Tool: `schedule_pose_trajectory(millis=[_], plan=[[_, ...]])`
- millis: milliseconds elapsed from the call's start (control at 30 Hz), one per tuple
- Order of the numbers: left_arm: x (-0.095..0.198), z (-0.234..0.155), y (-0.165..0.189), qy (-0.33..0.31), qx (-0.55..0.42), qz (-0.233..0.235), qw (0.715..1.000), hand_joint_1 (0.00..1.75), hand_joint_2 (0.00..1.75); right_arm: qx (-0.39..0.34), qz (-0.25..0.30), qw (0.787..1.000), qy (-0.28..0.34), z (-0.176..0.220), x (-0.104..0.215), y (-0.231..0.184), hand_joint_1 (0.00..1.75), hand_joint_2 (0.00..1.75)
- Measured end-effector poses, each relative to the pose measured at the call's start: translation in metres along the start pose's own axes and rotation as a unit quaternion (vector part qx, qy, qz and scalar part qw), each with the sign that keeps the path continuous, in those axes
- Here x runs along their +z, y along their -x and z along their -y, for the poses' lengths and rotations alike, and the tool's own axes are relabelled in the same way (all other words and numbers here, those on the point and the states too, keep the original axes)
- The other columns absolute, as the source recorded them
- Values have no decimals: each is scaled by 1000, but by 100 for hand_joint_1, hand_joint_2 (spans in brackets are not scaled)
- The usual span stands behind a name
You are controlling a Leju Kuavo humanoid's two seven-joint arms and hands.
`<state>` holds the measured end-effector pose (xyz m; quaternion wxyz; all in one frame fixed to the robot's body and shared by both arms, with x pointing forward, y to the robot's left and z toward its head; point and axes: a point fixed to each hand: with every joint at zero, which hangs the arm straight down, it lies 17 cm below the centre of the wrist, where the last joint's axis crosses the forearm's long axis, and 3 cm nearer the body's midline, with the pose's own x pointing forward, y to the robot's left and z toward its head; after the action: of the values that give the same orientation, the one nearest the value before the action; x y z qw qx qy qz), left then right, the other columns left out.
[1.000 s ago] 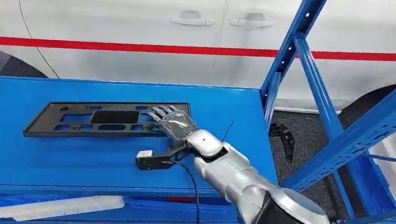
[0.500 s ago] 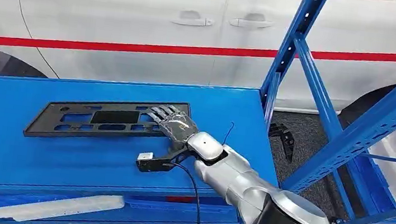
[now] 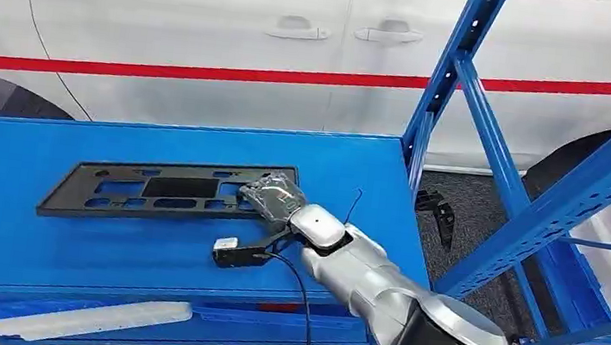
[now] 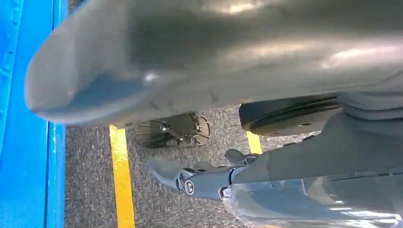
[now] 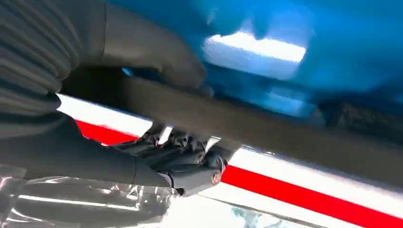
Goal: Take the parts from the cabinet and place them on the table.
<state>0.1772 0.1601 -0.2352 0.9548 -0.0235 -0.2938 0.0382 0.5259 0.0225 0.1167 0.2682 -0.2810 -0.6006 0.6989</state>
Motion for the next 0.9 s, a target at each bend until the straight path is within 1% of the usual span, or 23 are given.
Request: schedule_pose_trajectory(millis=[900], plan=[[0,2,-2,4,2,7,1000,0,0,16,10,1000,4,4,0,0,175,175]])
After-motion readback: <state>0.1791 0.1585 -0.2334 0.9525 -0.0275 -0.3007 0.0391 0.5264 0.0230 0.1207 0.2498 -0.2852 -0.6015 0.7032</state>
